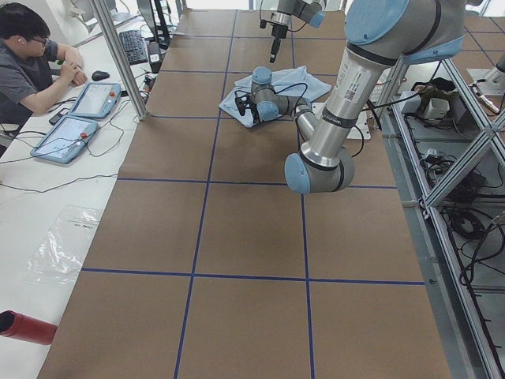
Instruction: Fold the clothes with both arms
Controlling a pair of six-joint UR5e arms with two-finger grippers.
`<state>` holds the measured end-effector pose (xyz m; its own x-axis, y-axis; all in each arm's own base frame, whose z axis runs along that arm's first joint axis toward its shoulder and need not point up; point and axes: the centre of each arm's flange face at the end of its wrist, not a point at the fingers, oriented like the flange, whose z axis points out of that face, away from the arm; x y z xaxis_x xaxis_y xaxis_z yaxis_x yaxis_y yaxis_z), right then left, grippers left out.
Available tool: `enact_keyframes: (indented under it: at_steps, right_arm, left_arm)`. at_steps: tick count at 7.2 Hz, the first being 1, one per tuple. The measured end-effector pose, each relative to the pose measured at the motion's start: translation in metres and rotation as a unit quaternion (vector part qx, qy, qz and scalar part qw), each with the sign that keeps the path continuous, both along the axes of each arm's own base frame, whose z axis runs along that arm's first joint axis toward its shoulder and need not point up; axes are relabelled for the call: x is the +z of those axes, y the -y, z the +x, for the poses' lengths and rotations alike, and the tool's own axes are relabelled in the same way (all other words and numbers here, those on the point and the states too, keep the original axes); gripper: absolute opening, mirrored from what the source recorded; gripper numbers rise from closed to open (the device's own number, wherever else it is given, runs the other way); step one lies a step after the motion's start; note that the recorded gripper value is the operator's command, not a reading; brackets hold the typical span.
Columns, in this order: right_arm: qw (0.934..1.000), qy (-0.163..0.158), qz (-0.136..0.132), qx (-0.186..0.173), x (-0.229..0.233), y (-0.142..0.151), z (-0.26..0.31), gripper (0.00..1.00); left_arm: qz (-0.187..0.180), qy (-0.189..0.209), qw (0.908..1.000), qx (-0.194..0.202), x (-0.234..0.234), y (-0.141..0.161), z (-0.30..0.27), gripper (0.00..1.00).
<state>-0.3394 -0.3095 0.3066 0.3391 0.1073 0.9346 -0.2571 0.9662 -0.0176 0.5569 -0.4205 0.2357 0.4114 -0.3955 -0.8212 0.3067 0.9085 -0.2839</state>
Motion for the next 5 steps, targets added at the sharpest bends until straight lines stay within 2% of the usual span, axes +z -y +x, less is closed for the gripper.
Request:
enact_keyframes:
  at_steps: [3, 5]
  right_arm:
    - [0.9999, -0.004, -0.001, 0.013, 0.004, 0.01, 0.003, 1.0]
    - [0.9997, -0.009, -0.003, 0.021, 0.008, 0.016, 0.005, 1.0]
  left_arm:
    - [0.03, 0.035, 0.9981, -0.041, 0.009, 0.072, -0.047, 0.0]
    - [0.066, 0.07, 0.9921, -0.08, 0.018, 0.133, -0.034, 0.0]
